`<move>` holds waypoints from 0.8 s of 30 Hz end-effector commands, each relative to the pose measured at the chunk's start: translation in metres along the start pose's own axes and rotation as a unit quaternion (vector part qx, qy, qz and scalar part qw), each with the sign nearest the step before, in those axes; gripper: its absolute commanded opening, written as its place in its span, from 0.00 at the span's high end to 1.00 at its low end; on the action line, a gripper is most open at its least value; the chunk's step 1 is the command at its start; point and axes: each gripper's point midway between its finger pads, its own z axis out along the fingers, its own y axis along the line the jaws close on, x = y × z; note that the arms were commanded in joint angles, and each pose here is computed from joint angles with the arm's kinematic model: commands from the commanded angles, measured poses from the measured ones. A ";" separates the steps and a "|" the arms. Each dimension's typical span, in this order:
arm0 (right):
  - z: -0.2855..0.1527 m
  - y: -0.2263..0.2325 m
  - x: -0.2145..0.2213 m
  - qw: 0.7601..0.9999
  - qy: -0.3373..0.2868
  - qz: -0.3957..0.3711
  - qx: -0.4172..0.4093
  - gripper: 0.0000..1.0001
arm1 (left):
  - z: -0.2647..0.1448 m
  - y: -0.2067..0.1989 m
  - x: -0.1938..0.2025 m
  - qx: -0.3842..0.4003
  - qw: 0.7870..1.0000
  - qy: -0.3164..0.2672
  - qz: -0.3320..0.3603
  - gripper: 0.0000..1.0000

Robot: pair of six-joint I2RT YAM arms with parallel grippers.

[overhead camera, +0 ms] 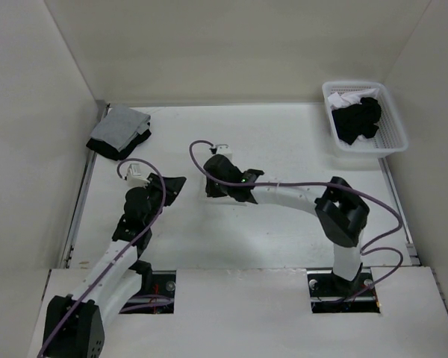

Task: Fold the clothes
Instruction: Fold the tank top

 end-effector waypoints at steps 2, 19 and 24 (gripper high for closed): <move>-0.042 -0.003 -0.043 0.994 -0.075 0.049 -0.059 0.82 | 0.009 -0.013 0.020 0.021 0.999 0.031 0.015 0.75; -0.150 -0.193 -0.047 0.954 -0.263 0.141 -0.015 0.73 | 0.000 0.075 0.030 -0.151 0.977 0.013 0.147 0.67; -0.146 -0.240 -0.044 0.939 -0.290 0.183 0.030 0.50 | -0.001 0.082 0.023 -0.186 0.968 0.015 0.165 0.56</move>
